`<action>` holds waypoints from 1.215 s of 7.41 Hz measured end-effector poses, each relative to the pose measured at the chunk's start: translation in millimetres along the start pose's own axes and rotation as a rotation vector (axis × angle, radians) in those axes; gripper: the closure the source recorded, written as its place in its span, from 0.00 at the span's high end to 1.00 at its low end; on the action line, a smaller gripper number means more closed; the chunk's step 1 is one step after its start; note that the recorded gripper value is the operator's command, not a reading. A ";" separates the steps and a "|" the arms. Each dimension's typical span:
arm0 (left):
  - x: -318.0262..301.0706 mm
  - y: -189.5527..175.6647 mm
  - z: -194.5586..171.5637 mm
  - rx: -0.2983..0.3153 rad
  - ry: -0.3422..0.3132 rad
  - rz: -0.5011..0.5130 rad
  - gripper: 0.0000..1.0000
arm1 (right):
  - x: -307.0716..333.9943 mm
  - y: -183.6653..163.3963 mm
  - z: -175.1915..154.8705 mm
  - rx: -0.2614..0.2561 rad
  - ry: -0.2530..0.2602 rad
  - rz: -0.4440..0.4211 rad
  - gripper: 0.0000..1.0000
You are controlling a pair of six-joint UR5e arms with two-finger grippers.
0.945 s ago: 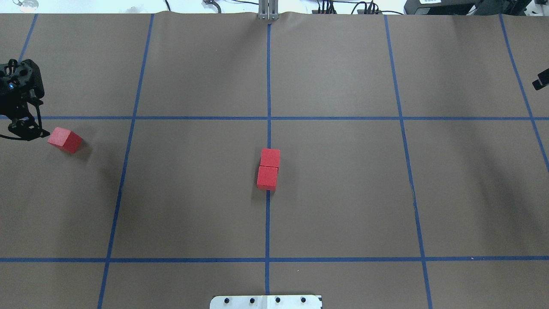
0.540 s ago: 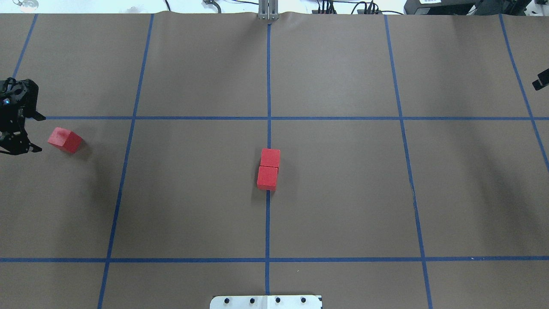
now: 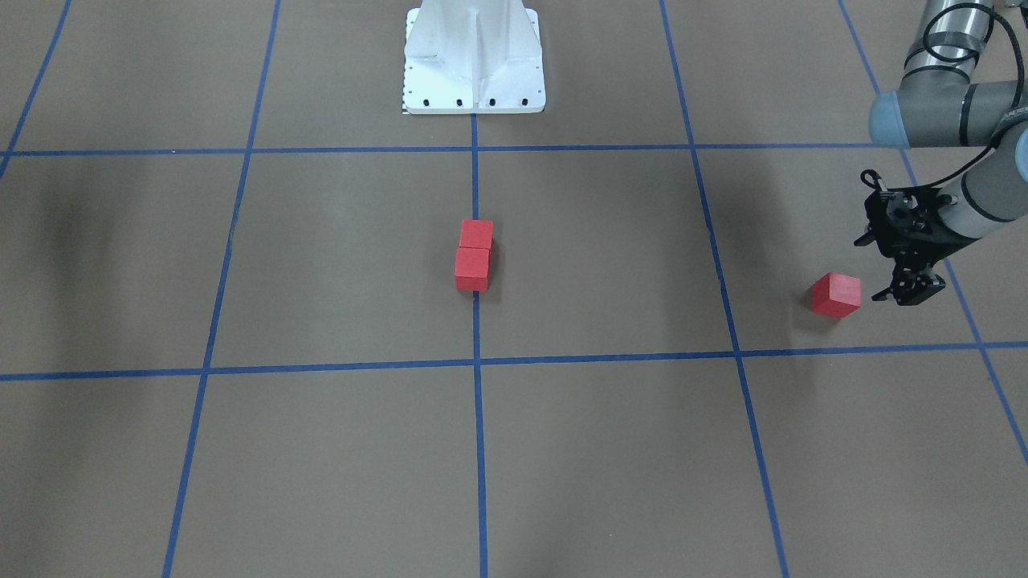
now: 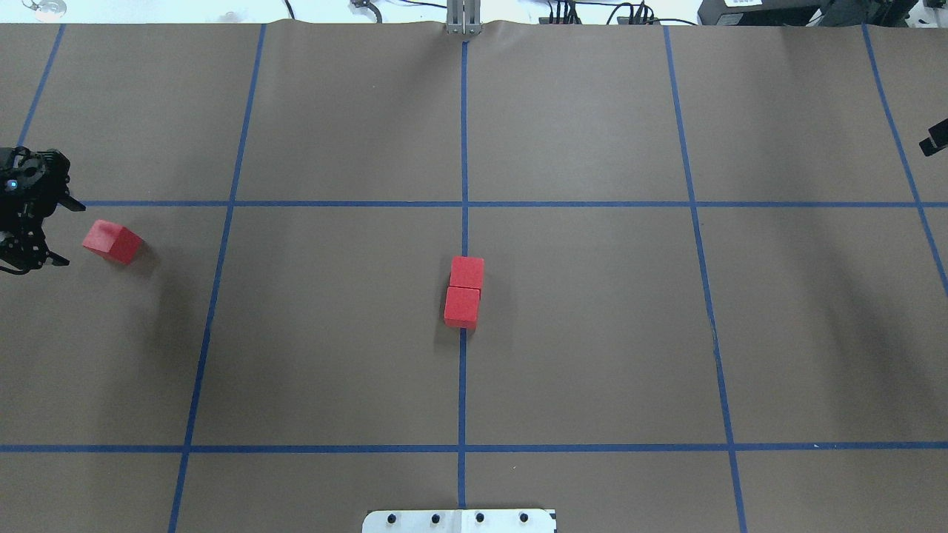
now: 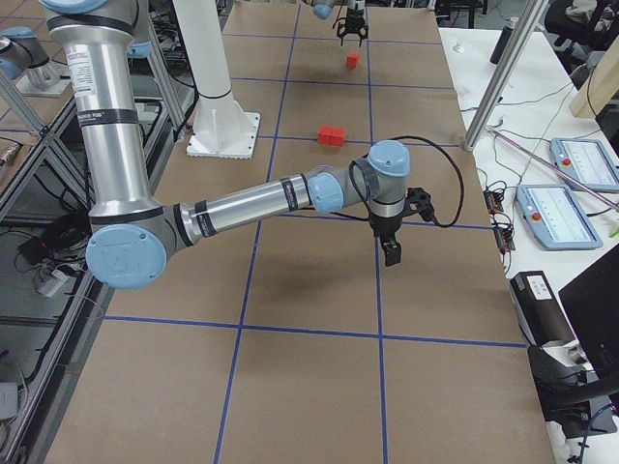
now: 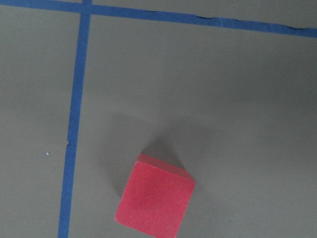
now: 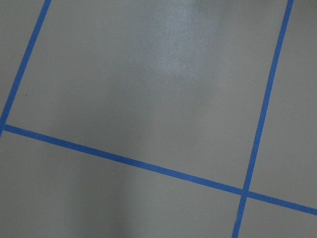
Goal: Form red blocks into L shape at center
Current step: 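Lower the left gripper over the remaining red cube and grasp it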
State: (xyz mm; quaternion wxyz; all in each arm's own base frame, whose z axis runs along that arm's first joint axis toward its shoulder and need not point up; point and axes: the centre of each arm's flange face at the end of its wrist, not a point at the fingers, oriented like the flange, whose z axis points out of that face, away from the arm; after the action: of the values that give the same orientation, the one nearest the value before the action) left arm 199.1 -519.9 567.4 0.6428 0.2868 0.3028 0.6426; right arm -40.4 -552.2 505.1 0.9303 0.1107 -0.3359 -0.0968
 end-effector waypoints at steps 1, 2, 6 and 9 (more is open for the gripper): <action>-0.9 2.9 4.1 0.005 -0.005 0.008 0.99 | 0.3 0.3 0.2 0.000 0.000 0.001 1.00; -2.3 7.9 10.2 0.013 -0.015 0.016 0.99 | 0.6 0.5 0.2 -0.001 0.000 0.001 1.00; -5.3 9.1 14.5 0.040 -0.047 0.049 0.99 | 0.9 0.7 0.5 -0.001 0.000 0.002 1.00; -7.6 5.0 12.4 0.050 -0.063 0.066 0.99 | 1.2 0.8 1.4 -0.003 0.000 0.002 1.00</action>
State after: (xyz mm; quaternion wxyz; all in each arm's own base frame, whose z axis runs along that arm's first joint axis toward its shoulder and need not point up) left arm 205.3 -527.2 579.5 0.6231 0.3326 0.2885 0.6464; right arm -40.3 -551.9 507.0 0.9307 0.1090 -0.3358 -0.0962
